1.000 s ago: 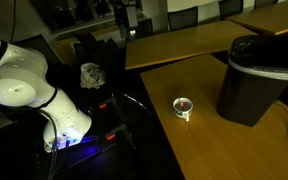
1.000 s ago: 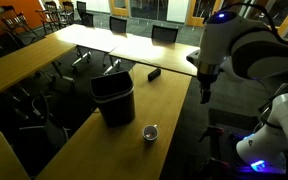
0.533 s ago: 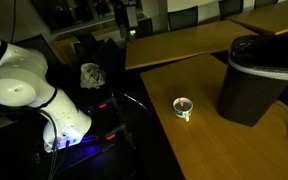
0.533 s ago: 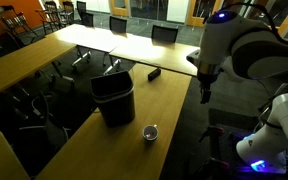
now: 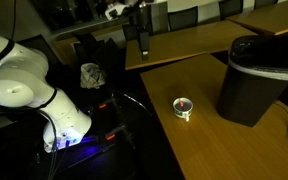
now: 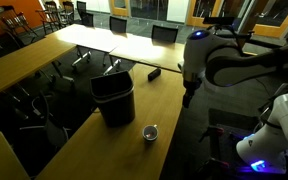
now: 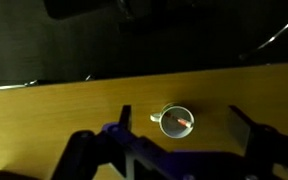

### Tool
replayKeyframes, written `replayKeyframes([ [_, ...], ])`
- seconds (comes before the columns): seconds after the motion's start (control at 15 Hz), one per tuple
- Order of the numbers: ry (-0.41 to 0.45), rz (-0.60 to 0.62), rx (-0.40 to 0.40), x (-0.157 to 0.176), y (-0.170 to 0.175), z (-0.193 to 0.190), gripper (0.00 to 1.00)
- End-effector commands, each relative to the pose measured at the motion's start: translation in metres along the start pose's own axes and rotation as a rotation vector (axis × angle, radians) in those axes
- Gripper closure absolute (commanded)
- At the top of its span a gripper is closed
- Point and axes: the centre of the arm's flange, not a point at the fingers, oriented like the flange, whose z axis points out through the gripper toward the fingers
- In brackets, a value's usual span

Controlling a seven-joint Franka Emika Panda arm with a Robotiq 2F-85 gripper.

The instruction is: Remove the marker from the cup and put it on the table

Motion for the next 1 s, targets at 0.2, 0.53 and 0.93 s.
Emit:
replayKeyframes([
  [0.2,0.015,0.355,0.09,0.088,-0.003,0.107,0.0],
  [0.53,-0.01,0.628,0.068,0.134,0.001,0.178,0.0],
  [0.93,-0.019,0.747,0.025,0.143,0.008,0.205,0.0],
])
